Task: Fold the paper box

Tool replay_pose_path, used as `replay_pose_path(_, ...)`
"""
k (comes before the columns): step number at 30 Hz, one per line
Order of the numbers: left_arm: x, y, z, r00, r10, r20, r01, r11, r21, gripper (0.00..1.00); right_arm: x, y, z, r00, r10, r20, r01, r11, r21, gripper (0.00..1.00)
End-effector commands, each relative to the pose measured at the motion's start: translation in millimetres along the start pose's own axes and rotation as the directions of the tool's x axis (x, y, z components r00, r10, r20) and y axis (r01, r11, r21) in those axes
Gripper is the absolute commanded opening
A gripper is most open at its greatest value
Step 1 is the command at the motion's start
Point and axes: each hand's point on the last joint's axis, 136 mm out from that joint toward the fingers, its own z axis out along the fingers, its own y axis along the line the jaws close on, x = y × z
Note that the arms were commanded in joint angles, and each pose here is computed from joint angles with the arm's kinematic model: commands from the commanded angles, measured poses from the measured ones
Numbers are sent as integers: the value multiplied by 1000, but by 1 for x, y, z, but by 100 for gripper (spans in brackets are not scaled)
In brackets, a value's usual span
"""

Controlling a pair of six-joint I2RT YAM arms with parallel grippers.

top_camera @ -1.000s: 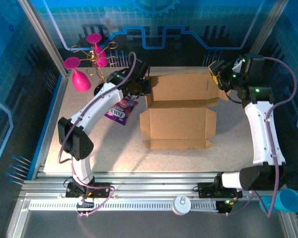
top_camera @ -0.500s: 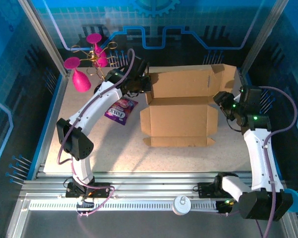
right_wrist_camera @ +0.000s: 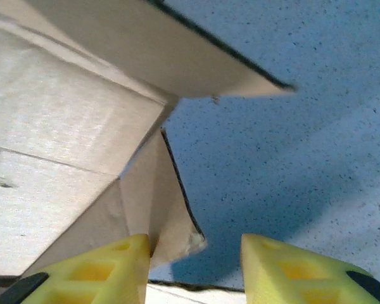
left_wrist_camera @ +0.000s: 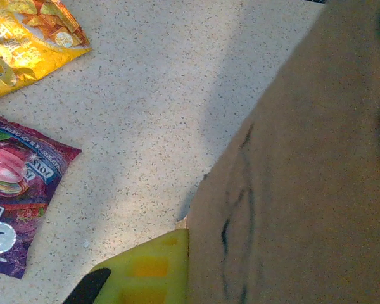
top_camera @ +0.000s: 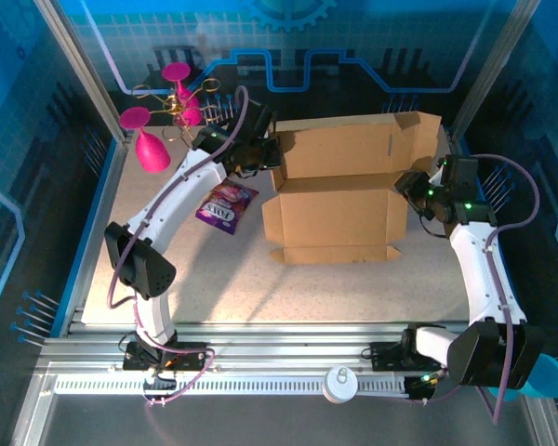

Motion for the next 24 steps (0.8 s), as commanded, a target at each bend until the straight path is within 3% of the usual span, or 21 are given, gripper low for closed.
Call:
replay_pose_path(1, -4, -12, -2, 1000, 12, -2, -12, 999, 43, 0, -13, 30, -11, 995, -94, 38, 97, 993, -69, 42)
replay_pose_path(11, -6, -12, 1, 1000, 6, -4, -6, 999, 44, 0, -1, 60, -7, 985, -173, 5, 173, 978, -121, 42)
replay_pose_path(24, -7, -13, -1, 1000, -25, -11, 25, 997, 66, 0, 25, 73, 18, 973, -215, -85, 201, 967, -154, 51)
